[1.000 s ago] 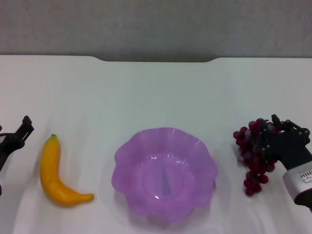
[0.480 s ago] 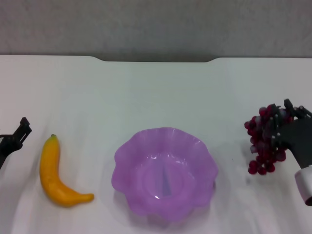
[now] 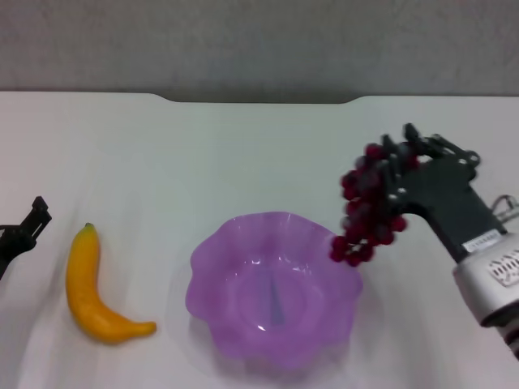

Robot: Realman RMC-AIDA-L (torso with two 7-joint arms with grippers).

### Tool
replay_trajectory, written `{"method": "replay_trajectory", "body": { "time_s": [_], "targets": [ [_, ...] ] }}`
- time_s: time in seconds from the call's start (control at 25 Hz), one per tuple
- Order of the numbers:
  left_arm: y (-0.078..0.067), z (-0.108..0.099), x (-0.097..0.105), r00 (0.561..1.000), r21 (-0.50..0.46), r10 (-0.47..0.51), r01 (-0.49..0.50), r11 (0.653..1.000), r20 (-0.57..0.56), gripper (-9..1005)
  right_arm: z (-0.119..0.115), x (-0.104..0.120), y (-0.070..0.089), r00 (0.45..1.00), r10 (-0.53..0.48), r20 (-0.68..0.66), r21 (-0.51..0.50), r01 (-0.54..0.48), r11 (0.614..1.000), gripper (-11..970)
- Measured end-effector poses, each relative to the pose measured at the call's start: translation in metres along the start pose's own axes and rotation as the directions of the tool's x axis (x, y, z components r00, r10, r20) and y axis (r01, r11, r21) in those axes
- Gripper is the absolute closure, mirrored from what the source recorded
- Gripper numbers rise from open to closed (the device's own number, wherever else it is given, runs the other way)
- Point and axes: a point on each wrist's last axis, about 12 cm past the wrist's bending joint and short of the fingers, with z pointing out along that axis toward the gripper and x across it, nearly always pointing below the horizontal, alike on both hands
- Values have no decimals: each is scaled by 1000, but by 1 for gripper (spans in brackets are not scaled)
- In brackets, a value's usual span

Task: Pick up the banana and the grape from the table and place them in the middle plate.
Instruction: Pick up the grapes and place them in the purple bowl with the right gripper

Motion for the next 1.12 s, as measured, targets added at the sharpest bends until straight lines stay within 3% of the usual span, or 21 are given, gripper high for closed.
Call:
{"method": "replay_trajectory", "body": {
  "time_s": [0.2,0.64,0.84,1.12],
  "targets": [
    [-1,1,-1,1000,5,2,-2,1000,1,105,9,-7,18,999,-31,-21,-96,29,995,722],
    [-4,3,-2,1000,11,1,-1,1000,3,106,29,8,49,990,-44,-133,-293,3,956,725],
    [-4,4,-2,1000,12,0,-1,1000,5,106,33,19,52,979,-68,-191,-338,0,941,725],
    [-4,4,-2,1000,10,-1,1,1000,5,105,34,22,46,984,13,-179,-299,-67,952,724]
  ]
}}
